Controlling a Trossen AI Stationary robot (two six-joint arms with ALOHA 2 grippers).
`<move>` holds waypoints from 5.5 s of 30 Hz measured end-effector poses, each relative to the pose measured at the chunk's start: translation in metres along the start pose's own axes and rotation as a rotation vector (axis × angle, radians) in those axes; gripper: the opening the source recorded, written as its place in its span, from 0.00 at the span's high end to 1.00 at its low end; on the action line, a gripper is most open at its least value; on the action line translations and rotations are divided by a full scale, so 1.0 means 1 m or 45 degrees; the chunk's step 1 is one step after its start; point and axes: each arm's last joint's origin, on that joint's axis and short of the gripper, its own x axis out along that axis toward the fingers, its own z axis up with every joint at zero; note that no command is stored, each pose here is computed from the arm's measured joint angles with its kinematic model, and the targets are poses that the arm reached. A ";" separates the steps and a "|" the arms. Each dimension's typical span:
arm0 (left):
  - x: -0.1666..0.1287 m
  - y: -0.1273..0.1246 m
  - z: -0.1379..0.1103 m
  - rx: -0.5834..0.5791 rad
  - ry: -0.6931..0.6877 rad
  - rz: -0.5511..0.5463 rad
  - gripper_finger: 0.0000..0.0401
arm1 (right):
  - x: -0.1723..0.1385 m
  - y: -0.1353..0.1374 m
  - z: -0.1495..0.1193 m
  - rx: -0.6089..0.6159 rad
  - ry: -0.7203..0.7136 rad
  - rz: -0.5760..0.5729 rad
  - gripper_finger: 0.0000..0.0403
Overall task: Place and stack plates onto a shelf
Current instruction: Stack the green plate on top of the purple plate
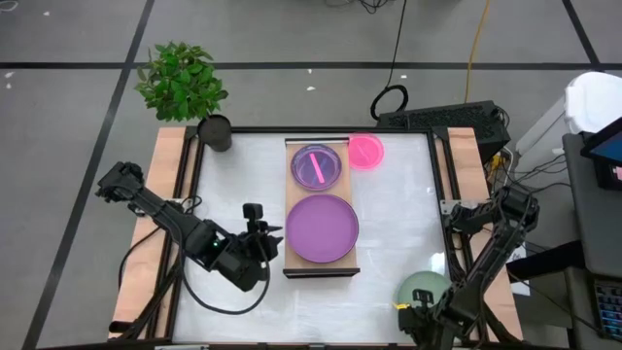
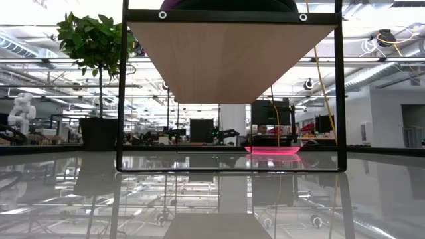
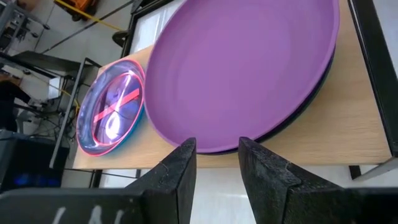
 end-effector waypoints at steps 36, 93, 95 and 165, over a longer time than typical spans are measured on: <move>0.000 0.000 -0.001 -0.009 0.012 0.000 0.68 | 0.003 -0.034 -0.017 -0.043 0.102 -0.268 1.00; 0.000 0.000 -0.001 -0.009 0.011 0.000 0.68 | 0.012 -0.075 -0.023 -0.612 -0.047 -0.538 0.82; 0.000 0.000 -0.001 -0.008 0.011 0.001 0.68 | 0.012 -0.075 -0.023 -0.609 -0.051 -0.543 0.91; 0.000 0.001 0.000 -0.023 0.000 0.000 0.68 | -0.194 -0.018 0.083 -1.128 -0.295 -1.003 1.00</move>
